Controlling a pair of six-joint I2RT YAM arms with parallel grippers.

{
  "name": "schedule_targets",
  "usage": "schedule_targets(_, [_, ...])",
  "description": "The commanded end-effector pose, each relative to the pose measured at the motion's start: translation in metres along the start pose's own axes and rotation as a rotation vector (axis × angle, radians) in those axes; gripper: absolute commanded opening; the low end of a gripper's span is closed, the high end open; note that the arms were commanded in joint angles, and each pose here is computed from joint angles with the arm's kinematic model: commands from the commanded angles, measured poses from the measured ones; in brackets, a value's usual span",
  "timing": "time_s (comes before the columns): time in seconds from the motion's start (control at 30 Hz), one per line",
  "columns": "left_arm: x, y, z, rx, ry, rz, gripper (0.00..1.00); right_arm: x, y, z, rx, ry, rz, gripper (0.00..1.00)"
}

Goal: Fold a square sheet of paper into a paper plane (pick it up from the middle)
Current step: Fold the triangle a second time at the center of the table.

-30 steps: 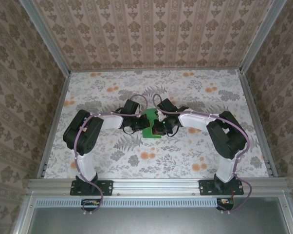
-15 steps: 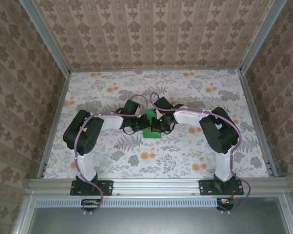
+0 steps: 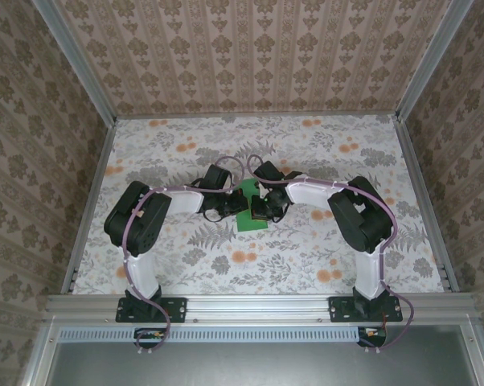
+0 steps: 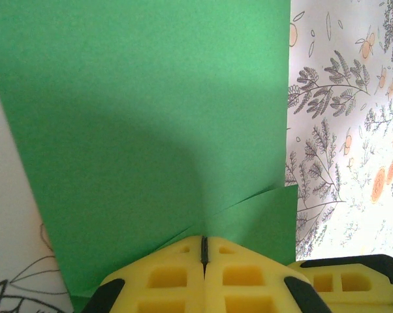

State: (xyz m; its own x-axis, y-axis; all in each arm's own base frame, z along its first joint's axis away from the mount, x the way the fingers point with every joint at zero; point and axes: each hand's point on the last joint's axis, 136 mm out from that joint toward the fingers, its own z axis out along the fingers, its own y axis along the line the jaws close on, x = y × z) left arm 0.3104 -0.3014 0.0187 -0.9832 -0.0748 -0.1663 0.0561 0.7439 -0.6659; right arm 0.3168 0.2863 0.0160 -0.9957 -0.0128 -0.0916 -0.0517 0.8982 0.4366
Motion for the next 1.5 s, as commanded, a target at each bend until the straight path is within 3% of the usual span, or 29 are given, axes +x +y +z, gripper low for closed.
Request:
schedule_targets(0.0, [0.044,0.065,0.005,-0.222,0.112,-0.119,0.00,0.017,-0.024,0.002,0.105,0.060,0.011,0.00])
schedule_targets(0.83, [0.043,0.074,0.003,-0.219,0.113,-0.130,0.00,0.073,-0.080,-0.022,0.147,0.136,0.071,0.00])
schedule_targets(1.1, [0.034,0.062,0.004,-0.190,0.105,-0.091,0.00,0.026,-0.008,-0.056,-0.097,-0.047,0.017,0.00])
schedule_targets(1.27, [0.032,0.063,0.003,-0.196,0.100,-0.074,0.00,0.008,0.017,-0.033,-0.165,-0.019,0.024,0.00])
schedule_targets(1.47, [0.034,0.061,0.007,-0.182,0.116,-0.082,0.00,0.006,0.011,-0.009,-0.136,0.023,0.050,0.00])
